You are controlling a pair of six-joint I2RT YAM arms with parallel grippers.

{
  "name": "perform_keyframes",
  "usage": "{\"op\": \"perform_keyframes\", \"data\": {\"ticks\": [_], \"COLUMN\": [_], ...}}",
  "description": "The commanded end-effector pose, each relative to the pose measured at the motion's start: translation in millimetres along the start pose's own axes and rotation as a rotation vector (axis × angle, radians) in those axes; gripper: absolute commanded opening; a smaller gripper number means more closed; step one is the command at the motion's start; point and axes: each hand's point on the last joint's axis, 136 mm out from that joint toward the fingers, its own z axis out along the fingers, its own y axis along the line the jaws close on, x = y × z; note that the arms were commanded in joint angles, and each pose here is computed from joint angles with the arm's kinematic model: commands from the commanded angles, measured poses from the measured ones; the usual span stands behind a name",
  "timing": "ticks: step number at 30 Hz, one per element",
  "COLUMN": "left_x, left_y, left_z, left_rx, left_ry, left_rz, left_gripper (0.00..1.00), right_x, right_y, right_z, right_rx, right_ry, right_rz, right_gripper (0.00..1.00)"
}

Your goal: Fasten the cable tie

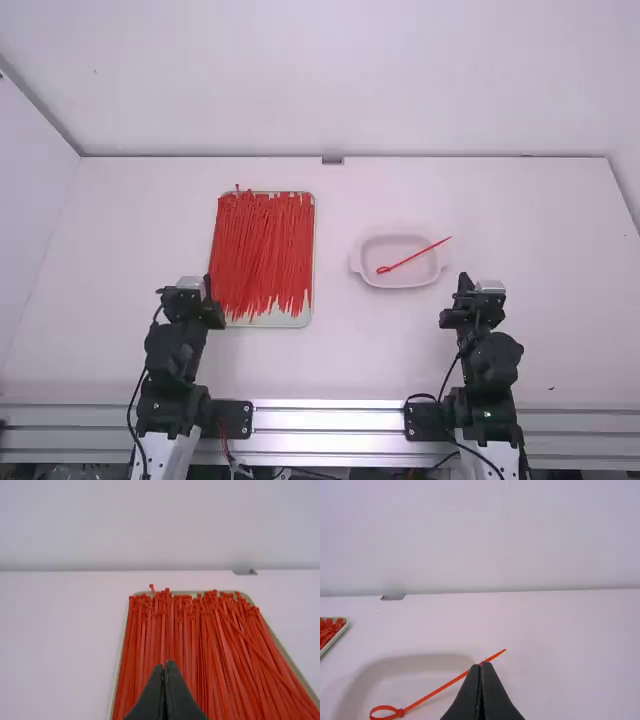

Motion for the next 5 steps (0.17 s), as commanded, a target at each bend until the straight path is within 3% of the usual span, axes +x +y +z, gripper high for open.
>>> {"op": "perform_keyframes", "data": {"ticks": [1, 5], "left_x": [-0.3, -4.0], "left_y": [0.2, 0.2], "left_z": [-0.7, -1.8], "left_rx": [-0.002, -0.001], "left_ry": [-0.014, -0.031], "left_rz": [0.003, 0.003], "left_gripper": [0.0, 0.0], "right_x": [5.0, 5.0], "right_y": [0.4, 0.4], "right_z": [0.5, 0.5], "right_rx": [-0.001, -0.001], "right_ry": [0.008, 0.008], "right_rz": [0.003, 0.003], "right_gripper": [0.0, 0.0]}}
